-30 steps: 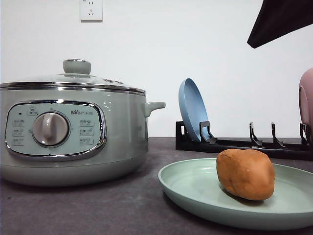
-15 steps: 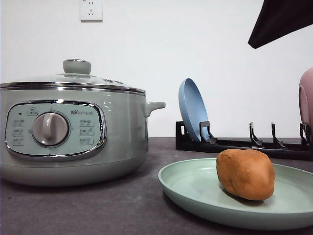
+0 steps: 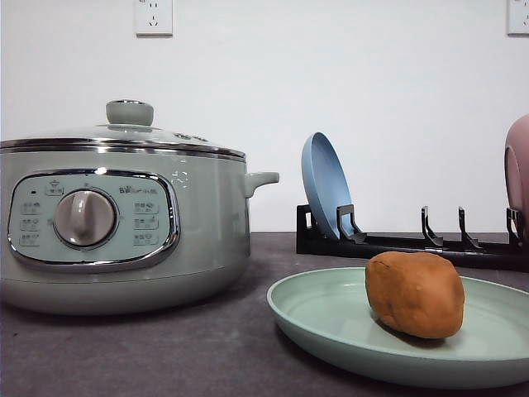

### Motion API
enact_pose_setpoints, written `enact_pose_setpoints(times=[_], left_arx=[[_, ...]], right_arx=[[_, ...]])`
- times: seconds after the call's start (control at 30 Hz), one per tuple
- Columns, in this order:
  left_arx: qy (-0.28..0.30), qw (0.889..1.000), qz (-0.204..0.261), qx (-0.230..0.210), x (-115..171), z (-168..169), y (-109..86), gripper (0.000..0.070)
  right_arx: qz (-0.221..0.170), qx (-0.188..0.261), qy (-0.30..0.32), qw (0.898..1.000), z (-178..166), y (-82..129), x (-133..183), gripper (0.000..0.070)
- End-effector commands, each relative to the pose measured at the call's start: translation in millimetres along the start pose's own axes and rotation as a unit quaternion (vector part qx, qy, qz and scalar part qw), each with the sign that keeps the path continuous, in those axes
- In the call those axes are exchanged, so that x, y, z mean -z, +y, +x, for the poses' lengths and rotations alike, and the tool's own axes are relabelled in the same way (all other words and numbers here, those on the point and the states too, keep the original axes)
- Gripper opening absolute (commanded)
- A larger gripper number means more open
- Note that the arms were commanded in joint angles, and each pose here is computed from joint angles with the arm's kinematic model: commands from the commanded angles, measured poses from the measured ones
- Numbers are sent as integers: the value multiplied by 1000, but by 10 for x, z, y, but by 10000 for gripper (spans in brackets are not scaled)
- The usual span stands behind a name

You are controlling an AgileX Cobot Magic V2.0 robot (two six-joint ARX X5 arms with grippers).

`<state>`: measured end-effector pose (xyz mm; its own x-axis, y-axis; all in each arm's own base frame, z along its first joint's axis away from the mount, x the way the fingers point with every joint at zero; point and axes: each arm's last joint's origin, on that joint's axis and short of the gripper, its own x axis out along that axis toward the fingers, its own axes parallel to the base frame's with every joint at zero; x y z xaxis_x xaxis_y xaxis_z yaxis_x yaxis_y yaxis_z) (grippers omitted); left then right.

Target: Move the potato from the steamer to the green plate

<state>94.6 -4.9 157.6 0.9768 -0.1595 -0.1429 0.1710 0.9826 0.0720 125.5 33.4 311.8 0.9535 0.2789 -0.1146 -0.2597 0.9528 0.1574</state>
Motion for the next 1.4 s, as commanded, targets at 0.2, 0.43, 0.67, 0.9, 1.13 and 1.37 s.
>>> enact_pose_setpoints(times=[0.2,0.43,0.67,0.9,1.13,1.37], left_arx=[[13,1000,-4,-1,74,18,-2,2],[13,1000,-4,-1,74,18,-2,2],[13,1000,-4,-1,74,18,-2,2],[13,1000,-4,-1,74,18,-2,1],[13,1000,-4,-1,74,18,-2,2],[13,1000,-4,-1,74,18,-2,2]], right_arx=[[-32,58,-87,994,-206,-207,426,1],[-33,87,-100,991,-272,-311,828,1],[-31,91,-88,991,-243,-362,1118,1],[-26,92,-75,993,-195,-407,1374,1],[-16,98,-29,995,-175,-431,1517,1],[-11,104,14,994,-176,-442,1601,1]])
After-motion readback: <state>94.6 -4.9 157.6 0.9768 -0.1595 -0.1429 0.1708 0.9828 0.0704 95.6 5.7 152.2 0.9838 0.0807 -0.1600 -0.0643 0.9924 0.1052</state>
